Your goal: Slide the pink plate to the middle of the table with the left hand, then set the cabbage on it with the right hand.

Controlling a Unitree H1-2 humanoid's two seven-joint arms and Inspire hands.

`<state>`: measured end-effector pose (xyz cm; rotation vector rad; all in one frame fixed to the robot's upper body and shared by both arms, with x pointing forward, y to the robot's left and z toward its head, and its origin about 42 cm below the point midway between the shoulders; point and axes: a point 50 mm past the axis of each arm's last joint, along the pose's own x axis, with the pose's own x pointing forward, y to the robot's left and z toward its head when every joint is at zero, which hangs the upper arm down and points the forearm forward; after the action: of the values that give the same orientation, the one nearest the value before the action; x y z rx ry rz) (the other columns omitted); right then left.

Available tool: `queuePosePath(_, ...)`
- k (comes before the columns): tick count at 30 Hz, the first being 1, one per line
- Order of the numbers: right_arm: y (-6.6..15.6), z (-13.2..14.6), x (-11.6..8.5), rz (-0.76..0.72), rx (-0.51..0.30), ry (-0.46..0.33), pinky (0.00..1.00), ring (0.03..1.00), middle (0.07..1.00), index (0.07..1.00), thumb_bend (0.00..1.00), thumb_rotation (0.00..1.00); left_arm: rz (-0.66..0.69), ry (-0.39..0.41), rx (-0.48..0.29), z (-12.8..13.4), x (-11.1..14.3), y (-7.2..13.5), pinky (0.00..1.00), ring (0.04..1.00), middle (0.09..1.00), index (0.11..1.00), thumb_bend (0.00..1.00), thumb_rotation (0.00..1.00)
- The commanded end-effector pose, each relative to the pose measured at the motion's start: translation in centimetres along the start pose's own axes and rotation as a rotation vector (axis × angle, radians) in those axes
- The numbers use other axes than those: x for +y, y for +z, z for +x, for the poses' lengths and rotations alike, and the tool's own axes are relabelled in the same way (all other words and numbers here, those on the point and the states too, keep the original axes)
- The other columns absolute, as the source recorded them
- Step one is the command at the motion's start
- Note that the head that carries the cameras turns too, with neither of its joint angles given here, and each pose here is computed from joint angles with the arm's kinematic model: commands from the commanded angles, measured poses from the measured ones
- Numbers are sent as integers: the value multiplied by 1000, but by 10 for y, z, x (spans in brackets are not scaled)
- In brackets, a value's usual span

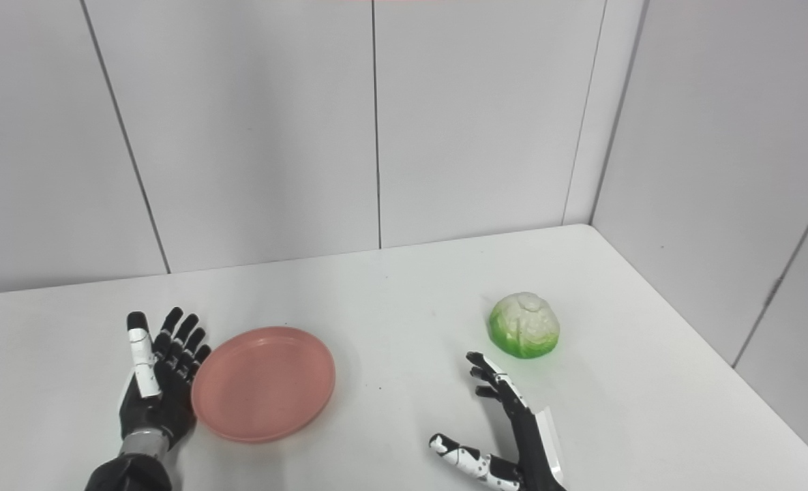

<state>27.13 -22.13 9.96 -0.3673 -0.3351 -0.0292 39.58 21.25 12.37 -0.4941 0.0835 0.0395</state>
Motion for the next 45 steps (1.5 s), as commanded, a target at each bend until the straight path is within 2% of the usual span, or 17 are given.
queuePosePath(1, 55, 35, 29, 62, -145, 17, 807, 886, 890, 849, 701, 517, -5, 31, 56, -6, 14, -7, 1000, 991, 960, 947, 966, 933)
queuePosePath(4, 78, 42, 16, 28, -175, 16, 831, 905, 909, 860, 709, 526, -6, 27, 56, -5, 15, -5, 1000, 988, 967, 956, 953, 936)
queuePosePath(6, 92, 50, 2, -46, -189, 28, 832, 909, 915, 881, 769, 595, 4, 25, 55, -4, 13, -4, 1000, 981, 957, 950, 951, 942)
queuePosePath(8, 104, 61, -14, -132, -205, 49, 835, 915, 926, 898, 800, 612, 3, 16, 54, -3, 11, -5, 1000, 984, 959, 950, 957, 936)
queuePosePath(13, 120, 85, -43, -262, -196, 87, 837, 901, 917, 901, 918, 624, 7, 4, 53, -1, 7, -6, 1000, 977, 954, 942, 972, 930)
queuePosePath(16, 133, 106, -65, -405, -213, 137, 827, 896, 909, 905, 930, 615, 6, -4, 51, -1, 4, -6, 1000, 976, 949, 942, 966, 928)
queuePosePath(18, 140, 116, -75, -471, -220, 156, 869, 928, 928, 909, 953, 615, 5, -6, 51, -1, 3, -5, 1000, 974, 947, 945, 964, 928)
queuePosePath(19, 142, 123, -81, -520, -233, 160, 842, 916, 919, 899, 955, 612, 5, -6, 51, -1, 3, -5, 1000, 974, 945, 944, 965, 926)
queuePosePath(26, 151, 151, -109, -708, -267, 195, 824, 896, 897, 874, 949, 653, 9, -6, 51, -1, 3, -5, 1000, 976, 949, 951, 958, 929)
queuePosePath(31, 153, 175, -129, -820, -212, 249, 839, 909, 898, 876, 963, 662, 8, -9, 50, 1, 1, -5, 1000, 979, 949, 942, 945, 927)
queuePosePath(38, 153, 210, -156, -970, -137, 297, 807, 875, 860, 835, 1000, 613, 13, -18, 51, 2, -2, -4, 1000, 982, 946, 936, 946, 936)
queuePosePath(45, 146, 230, -171, -1068, -77, 321, 798, 867, 851, 831, 998, 595, 64, -31, 41, 1, -5, -4, 1000, 978, 940, 931, 959, 932)
